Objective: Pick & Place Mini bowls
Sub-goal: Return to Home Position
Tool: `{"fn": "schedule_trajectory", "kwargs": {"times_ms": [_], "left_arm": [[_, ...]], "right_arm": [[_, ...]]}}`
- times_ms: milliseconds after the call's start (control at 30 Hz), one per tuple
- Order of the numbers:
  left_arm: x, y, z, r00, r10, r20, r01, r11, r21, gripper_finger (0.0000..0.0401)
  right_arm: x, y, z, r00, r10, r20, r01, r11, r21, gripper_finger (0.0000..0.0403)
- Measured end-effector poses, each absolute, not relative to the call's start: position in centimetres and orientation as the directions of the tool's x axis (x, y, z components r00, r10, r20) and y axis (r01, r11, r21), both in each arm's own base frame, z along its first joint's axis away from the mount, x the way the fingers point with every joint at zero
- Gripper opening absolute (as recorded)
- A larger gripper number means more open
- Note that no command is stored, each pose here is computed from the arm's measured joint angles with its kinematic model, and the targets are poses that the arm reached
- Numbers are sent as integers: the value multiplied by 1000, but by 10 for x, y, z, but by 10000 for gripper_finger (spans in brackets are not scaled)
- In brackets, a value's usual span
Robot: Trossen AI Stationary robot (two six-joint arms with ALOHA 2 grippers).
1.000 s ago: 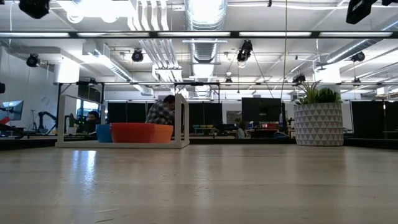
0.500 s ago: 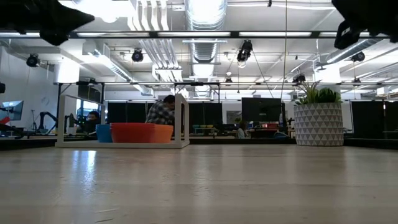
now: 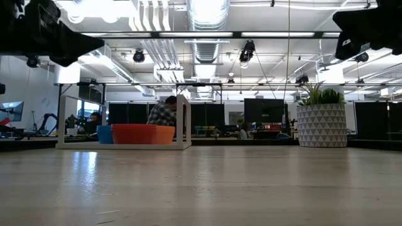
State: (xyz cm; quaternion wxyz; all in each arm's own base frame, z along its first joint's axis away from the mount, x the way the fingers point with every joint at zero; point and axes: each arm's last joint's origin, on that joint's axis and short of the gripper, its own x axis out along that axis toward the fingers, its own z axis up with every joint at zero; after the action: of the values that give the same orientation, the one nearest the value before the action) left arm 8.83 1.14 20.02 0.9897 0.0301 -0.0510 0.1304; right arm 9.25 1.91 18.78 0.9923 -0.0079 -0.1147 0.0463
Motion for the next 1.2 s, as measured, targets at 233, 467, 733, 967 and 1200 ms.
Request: {"fn": "schedule_trajectory", "kwargs": {"times_ms": [233,467,733,967,1200], "left_arm": [[95,10,181,970,208,128,-216,975,59,0],[96,9,175,980,173,96,-180,982,63,0],[97,9,171,988,141,57,-134,985,-106,0],[97,9,171,988,141,55,-132,982,-136,0],[97,9,171,989,141,55,-132,982,-137,0]], "right_arm": [[93,19,184,977,95,192,-91,995,-30,8],[93,19,184,977,95,191,-91,995,-30,8],[94,19,183,980,90,177,-80,995,-63,8],[94,19,178,988,90,129,-78,993,-92,8],[94,19,178,988,89,127,-83,995,-52,8]]}}
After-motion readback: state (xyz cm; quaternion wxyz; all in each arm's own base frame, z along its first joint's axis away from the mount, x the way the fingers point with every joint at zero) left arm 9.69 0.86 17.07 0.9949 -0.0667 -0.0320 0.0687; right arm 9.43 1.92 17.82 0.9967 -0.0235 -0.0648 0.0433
